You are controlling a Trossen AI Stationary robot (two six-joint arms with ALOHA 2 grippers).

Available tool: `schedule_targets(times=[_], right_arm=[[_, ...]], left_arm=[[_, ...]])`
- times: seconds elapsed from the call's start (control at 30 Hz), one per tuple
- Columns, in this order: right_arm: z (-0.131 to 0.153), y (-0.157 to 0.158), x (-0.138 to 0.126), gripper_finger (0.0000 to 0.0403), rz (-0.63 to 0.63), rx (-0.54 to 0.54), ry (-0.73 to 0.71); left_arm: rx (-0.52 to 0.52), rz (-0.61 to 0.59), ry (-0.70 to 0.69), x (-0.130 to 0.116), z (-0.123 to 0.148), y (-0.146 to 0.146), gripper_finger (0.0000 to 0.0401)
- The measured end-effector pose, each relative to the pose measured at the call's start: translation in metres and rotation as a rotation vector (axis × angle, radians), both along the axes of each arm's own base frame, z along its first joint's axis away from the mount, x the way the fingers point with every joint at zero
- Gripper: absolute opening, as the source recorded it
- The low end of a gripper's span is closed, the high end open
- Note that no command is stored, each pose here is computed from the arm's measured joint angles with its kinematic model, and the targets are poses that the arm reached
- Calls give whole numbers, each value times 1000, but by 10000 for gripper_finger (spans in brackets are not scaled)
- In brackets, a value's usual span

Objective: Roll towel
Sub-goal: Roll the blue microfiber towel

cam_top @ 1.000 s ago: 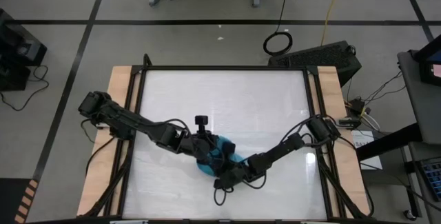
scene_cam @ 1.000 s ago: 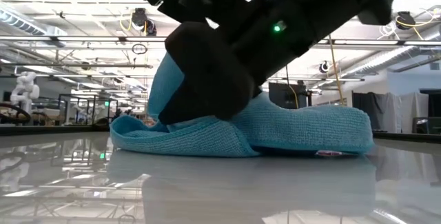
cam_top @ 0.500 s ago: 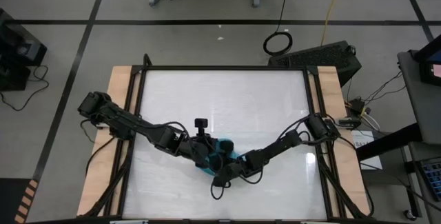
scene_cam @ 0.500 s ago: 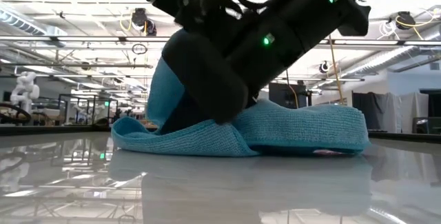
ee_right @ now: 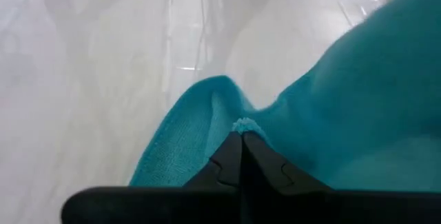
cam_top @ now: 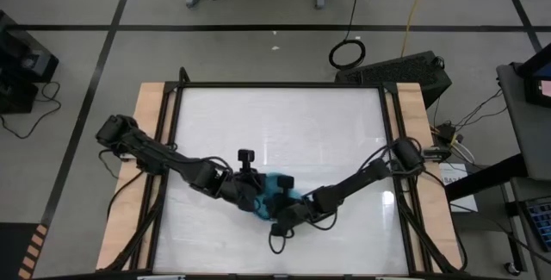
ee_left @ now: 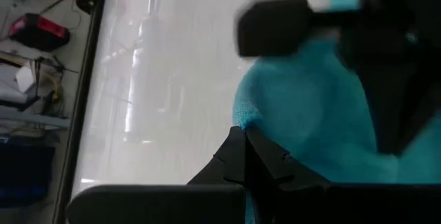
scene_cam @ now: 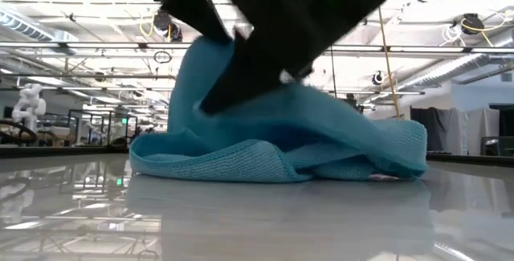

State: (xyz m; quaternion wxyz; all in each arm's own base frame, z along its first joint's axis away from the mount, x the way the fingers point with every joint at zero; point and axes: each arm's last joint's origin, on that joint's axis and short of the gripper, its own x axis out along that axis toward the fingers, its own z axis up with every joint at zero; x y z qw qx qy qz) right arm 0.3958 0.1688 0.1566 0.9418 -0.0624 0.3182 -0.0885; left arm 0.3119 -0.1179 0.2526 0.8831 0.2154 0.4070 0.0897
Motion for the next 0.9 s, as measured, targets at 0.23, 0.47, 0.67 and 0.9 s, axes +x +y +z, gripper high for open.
schedule_targets(times=[0.23, 0.47, 0.67, 0.9], right_arm=[[70, 12, -43, 0, 63, -5, 5], [152, 19, -110, 0, 154, 18, -87], [208, 25, -167, 0, 312, 42, -245], [239, 30, -200, 0, 454, -3, -389]], left_arm=[[-25, -27, -85, -23, 29, -9, 1], [-103, -131, -235, -64, 82, -25, 1], [-144, -249, -393, -101, 133, -45, 1], [-131, -395, -534, -125, 170, -69, 1]])
